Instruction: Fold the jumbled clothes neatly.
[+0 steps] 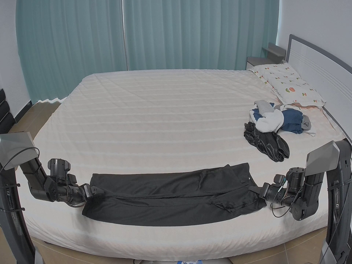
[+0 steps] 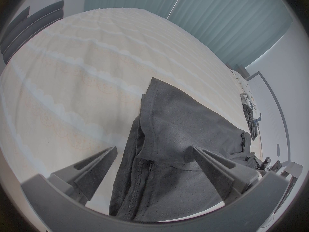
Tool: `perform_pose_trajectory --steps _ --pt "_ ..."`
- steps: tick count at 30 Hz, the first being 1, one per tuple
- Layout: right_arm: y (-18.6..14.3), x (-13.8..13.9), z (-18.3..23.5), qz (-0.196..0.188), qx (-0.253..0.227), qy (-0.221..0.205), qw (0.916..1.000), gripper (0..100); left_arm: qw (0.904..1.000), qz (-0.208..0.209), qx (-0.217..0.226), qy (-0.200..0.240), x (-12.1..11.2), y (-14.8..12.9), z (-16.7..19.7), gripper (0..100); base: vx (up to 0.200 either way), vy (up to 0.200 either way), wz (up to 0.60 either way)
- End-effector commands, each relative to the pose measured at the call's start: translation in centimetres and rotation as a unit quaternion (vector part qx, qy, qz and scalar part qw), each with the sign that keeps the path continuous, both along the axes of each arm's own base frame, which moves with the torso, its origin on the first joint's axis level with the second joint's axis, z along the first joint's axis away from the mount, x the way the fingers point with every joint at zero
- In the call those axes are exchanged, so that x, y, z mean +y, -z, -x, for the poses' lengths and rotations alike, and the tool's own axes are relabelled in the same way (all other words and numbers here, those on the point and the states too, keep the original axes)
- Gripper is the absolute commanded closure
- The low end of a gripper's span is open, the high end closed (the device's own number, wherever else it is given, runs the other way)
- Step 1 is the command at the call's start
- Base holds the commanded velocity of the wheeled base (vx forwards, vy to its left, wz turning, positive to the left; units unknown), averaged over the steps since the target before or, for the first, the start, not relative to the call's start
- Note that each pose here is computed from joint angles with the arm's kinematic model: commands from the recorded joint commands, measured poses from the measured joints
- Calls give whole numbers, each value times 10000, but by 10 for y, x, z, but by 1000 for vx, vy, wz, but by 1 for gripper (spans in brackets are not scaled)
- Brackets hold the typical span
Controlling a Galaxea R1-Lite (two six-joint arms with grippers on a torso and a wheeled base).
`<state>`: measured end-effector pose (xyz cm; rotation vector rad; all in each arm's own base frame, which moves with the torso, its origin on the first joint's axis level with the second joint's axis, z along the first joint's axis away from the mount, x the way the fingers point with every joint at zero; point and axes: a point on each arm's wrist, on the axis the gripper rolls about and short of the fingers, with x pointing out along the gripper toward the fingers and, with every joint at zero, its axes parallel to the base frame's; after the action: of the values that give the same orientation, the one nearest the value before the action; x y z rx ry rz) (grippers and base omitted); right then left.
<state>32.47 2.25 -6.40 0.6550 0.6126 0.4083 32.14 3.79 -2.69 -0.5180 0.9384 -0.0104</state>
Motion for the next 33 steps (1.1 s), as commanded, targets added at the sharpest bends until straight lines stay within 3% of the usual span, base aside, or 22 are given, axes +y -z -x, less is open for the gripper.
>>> perform_pose_trajectory --steps 1,15,16,26,33 --pt "2 -3 -2 13 -34 73 10000 100 10000 0 23 1 0 2 0 0 0 0 0" --pt "7 -4 -3 46 18 142 9999 100 10000 23 14 -26 0 1 -1 0 0 0 0" --pt "8 -4 -3 57 33 162 9998 0 10000 35 -6 -41 1 0 -1 0 0 0 0" --pt "-7 -12 -5 37 -181 318 9993 0 9987 224 -277 -352 5 -20 -6 0 0 0 0" --pt "-11 -18 -9 -305 -60 599 9977 0 9995 -47 -261 -148 -16 -15 -15 0 0 0 0"
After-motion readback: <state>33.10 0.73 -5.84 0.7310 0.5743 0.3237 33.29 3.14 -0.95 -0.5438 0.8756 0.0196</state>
